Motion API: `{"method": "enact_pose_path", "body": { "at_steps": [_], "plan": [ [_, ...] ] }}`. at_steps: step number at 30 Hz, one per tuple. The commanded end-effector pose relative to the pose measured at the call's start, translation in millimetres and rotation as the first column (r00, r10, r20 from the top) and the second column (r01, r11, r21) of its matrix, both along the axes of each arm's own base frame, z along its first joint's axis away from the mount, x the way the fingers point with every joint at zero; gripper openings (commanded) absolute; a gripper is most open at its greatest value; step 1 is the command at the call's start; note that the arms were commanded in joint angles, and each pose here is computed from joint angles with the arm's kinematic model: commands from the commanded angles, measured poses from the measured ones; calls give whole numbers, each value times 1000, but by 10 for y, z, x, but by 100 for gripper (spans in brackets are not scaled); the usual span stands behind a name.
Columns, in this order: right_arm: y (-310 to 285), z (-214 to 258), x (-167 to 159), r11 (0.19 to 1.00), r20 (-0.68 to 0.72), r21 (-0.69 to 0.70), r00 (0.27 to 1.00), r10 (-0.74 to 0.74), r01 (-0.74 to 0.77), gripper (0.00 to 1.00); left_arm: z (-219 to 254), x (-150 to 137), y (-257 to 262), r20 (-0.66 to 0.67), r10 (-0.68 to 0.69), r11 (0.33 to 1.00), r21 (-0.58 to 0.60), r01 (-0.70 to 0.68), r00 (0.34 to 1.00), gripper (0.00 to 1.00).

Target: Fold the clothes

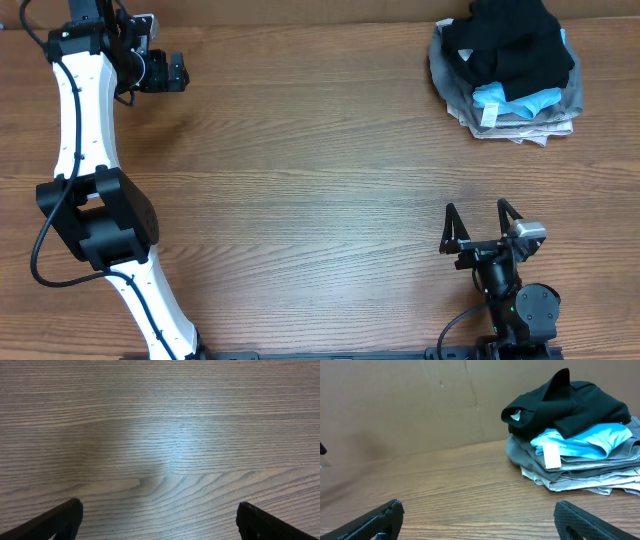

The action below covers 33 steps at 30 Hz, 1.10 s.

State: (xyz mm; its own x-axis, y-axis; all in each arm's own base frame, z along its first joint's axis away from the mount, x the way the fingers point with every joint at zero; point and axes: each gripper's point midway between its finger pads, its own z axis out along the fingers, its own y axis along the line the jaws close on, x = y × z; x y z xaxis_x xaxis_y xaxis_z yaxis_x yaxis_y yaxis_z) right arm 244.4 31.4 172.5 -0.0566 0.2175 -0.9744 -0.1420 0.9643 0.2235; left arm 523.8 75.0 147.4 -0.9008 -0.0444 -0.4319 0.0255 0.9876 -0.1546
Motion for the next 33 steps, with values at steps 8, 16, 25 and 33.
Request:
{"method": "enact_pose_path", "body": {
  "at_steps": [8, 16, 25, 33],
  "plan": [
    [-11, -19, 1, 1000, 3, 4, 1000, -8, 8, 100, -2, 4, -20, 0, 4, 1000, -14, -4, 1000, 100],
    [-12, -19, 1, 1000, 3, 4, 1000, -9, 9, 100, 288, -14, -103, 55, -11, 1000, 1, 11, 998, 100],
    [-11, -19, 1, 1000, 3, 4, 1000, -8, 8, 100, 2031, -474, -848, 406, -178, 983, 111, 145, 896, 100],
    [-11, -19, 1, 1000, 3, 4, 1000, -8, 8, 100, 3446, -1570, -981, 674, -244, 963, 252, 94, 697, 100]
  ]
}}
